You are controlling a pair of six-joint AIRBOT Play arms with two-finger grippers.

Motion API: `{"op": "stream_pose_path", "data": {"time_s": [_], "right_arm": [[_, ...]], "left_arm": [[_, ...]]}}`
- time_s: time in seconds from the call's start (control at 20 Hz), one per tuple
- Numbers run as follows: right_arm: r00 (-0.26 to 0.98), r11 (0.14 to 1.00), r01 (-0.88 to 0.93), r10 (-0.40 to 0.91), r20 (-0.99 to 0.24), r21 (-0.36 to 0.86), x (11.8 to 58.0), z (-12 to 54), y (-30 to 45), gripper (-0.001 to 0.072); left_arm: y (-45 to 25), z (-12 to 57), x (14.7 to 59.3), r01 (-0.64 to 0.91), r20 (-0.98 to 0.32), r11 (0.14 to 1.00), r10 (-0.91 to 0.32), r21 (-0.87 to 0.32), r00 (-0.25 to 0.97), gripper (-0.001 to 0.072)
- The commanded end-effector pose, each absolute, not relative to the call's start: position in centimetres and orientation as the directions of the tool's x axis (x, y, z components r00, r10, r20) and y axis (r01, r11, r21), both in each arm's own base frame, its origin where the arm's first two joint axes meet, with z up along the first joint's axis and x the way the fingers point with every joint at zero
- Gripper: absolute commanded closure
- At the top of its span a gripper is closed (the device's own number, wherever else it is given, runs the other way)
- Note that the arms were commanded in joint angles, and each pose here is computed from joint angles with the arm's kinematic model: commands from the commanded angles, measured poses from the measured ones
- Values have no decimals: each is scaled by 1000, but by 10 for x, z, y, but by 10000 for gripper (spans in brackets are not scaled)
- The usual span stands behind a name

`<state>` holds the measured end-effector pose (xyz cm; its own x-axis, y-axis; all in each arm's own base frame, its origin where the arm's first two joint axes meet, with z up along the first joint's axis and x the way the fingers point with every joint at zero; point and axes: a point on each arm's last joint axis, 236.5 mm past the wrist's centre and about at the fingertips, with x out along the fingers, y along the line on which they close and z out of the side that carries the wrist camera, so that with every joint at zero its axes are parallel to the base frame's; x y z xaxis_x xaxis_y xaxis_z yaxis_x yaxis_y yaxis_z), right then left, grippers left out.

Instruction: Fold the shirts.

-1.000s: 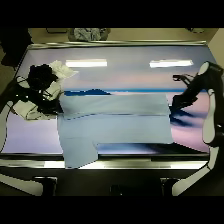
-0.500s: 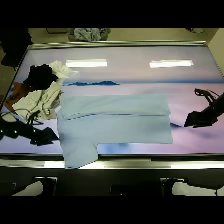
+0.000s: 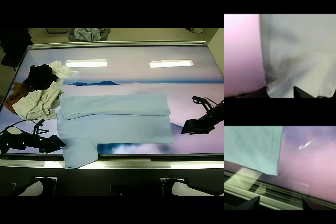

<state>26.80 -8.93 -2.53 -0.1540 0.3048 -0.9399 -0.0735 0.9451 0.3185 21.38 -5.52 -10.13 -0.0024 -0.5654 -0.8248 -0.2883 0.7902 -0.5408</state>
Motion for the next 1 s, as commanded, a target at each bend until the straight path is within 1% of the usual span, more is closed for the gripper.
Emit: {"op": "stream_pose_path", "data": {"time_s": [0.0, 0.05, 0.1, 0.15, 0.25, 0.4, 0.45, 0.6, 0.75, 0.9, 0.95], "right_arm": [[-163, 931, -58, 348, -923, 361, 257, -44, -75, 73], [-157, 922, -62, 370, -916, 383, 257, -48, -69, 60], [-157, 916, -62, 382, -911, 395, 255, -52, -65, 40], [-161, 916, -58, 384, -909, 397, 253, -56, -64, 40], [-181, 914, -56, 386, -905, 401, 245, -64, -62, 39], [-162, 900, -33, 425, -890, 436, 243, -76, -49, 43], [-147, 905, -29, 417, -897, 425, 245, -81, -50, 44], [-94, 920, 5, 391, -915, 393, 254, -94, -54, 105], [-57, 899, 43, 439, -897, 437, 262, -97, -43, 113], [-33, 887, 79, 459, -888, 456, 262, -109, -35, 205], [-40, 885, 91, 461, -886, 456, 258, -112, -33, 278]], "left_arm": [[-60, -112, 225, -280, -850, 811, -525, -513, 38, 323], [-64, -112, 225, -264, -852, 817, -523, -512, 33, 332], [-66, -112, 224, -256, -852, 820, -523, -511, 28, 482], [-66, -112, 224, -255, -852, 821, -522, -512, 28, 596], [-66, -112, 224, -254, -852, 821, -522, -512, 30, 678], [-65, -112, 225, -252, -852, 821, -522, -512, 31, 679], [-66, -112, 225, -252, -852, 821, -522, -512, 31, 679], [-66, -111, 224, -245, -851, 822, -524, -515, 31, 679], [-71, -104, 231, -241, -837, 806, -543, -541, 63, 678], [-73, -100, 234, -229, -831, 801, -550, -553, 84, 678], [-73, -99, 235, -226, -831, 802, -549, -553, 88, 679]]}}
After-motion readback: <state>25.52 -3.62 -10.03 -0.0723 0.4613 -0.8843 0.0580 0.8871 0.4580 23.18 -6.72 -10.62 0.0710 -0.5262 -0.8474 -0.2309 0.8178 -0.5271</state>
